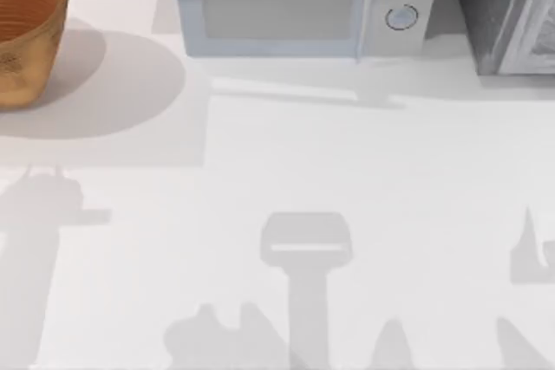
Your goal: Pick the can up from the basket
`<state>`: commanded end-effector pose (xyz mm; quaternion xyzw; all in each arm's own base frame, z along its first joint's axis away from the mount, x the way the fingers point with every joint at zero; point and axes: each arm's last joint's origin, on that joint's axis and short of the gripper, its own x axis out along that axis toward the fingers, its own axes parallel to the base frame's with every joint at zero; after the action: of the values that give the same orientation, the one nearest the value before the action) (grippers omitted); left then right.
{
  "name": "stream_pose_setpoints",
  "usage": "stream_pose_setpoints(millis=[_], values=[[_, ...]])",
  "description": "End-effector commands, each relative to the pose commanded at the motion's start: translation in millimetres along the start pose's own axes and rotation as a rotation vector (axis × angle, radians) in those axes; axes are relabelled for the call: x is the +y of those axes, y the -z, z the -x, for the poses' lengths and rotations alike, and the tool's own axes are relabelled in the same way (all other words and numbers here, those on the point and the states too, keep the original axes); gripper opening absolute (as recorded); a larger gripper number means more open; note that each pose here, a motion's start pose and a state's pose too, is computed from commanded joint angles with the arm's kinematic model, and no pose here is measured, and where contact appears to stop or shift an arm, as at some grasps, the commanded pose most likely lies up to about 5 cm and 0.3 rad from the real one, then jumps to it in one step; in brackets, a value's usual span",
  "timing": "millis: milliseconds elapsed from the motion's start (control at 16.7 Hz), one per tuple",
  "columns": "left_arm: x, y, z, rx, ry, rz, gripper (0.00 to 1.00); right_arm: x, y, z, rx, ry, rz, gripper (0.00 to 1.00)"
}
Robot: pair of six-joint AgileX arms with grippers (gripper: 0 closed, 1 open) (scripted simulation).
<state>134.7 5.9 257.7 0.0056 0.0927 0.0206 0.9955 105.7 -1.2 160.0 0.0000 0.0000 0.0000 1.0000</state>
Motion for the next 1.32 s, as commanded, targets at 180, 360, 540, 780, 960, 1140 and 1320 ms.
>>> stream_pose_setpoints(millis=[180, 360, 540, 780, 960, 1140, 1320], values=[[-4.0, 50.9, 13.4, -0.104, 0.018, 0.006, 0.00, 0.0, 0.0, 0.0, 0.000, 0.000, 0.000, 1.00], [-6.3, 86.6, 12.9, -0.162, 0.033, 0.010, 0.00, 0.0, 0.0, 0.0, 0.000, 0.000, 0.000, 1.00], [-7.4, 101.3, 10.8, -0.186, 0.041, 0.011, 0.00, 0.0, 0.0, 0.0, 0.000, 0.000, 0.000, 1.00], [-7.4, 101.3, 10.8, -0.186, 0.041, 0.011, 0.00, 0.0, 0.0, 0.0, 0.000, 0.000, 0.000, 1.00], [-7.1, 101.7, 10.4, -0.179, 0.038, 0.010, 0.00, 0.0, 0.0, 0.0, 0.000, 0.000, 0.000, 1.00], [-8.6, 88.0, 10.5, -0.206, 0.082, 0.006, 0.00, 0.0, 0.0, 0.0, 0.000, 0.000, 0.000, 1.00], [-11.6, 64.7, 7.6, -0.242, 0.163, -0.004, 0.00, 0.0, 0.0, 0.0, 0.000, 0.000, 0.000, 1.00]])
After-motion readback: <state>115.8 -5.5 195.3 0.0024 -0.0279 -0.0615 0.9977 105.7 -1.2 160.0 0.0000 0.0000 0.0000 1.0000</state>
